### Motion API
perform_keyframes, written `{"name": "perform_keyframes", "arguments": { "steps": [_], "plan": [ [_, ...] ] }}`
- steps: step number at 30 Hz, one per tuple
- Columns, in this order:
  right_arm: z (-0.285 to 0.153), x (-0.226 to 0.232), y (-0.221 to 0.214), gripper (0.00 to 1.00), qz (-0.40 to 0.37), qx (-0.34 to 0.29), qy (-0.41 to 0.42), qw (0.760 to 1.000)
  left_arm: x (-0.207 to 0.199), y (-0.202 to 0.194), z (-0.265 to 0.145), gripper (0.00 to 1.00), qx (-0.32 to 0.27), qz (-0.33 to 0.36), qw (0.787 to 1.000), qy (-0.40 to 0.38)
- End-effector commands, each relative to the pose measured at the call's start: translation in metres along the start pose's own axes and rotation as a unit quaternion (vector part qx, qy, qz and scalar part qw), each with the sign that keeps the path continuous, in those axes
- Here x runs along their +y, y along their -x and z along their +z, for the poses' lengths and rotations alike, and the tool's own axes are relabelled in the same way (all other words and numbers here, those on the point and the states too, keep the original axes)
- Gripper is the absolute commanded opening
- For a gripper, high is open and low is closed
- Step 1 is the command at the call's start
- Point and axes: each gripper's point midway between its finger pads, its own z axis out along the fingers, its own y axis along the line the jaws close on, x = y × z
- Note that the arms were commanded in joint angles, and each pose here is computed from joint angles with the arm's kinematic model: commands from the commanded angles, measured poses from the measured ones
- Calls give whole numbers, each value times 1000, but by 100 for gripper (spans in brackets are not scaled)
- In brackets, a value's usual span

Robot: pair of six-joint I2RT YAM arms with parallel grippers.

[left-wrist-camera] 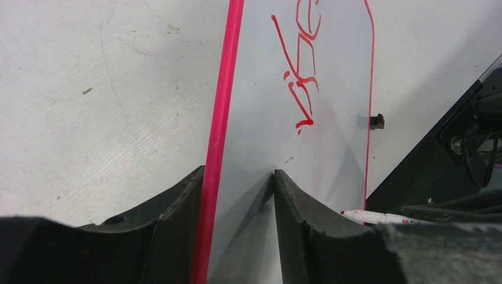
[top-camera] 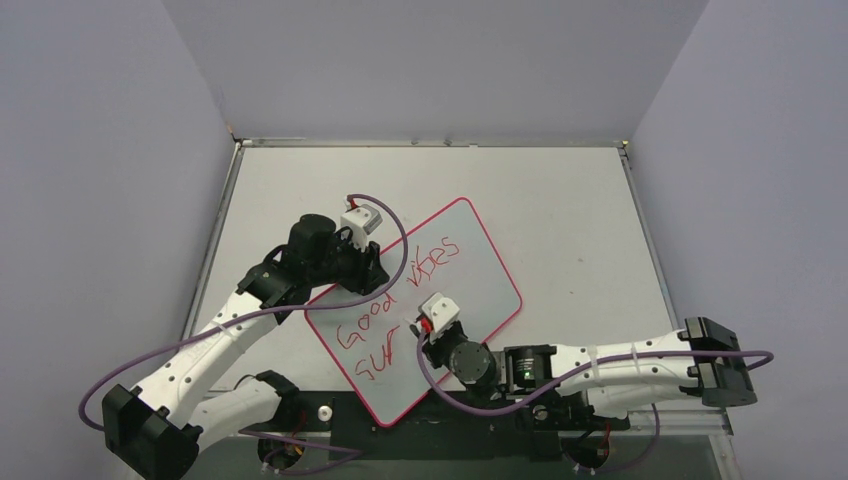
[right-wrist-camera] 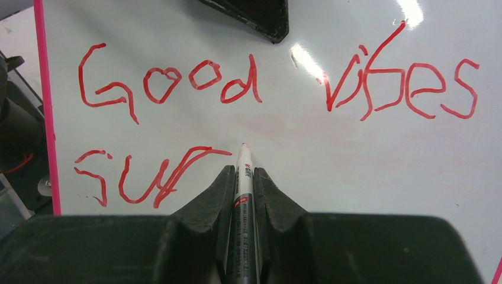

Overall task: Write a sentence on the whiteboard
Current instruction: Write a sentence on the whiteboard stand.

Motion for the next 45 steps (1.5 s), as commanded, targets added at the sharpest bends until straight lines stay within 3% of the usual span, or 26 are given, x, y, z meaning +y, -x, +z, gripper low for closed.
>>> {"name": "perform_keyframes", "arguments": {
  "steps": [1, 14, 30, 45],
  "plan": [
    [7, 10, 12, 0, 1, -14, 12, 1000, 13, 15, -2, 0, -21, 32, 999, 37],
    [19, 9, -14, 0, 5, 12, -4, 1000, 13, 15, -3, 0, -22, 33, 998, 39],
    [-3, 8, -59, 0, 21, 50, -3, 999, 14, 15, -3, 0, -21, 32, 999, 39],
    [-6, 12, -50, 0, 12, 41, -12, 999, 13, 15, -3, 0, -21, 33, 998, 39]
  ]
}}
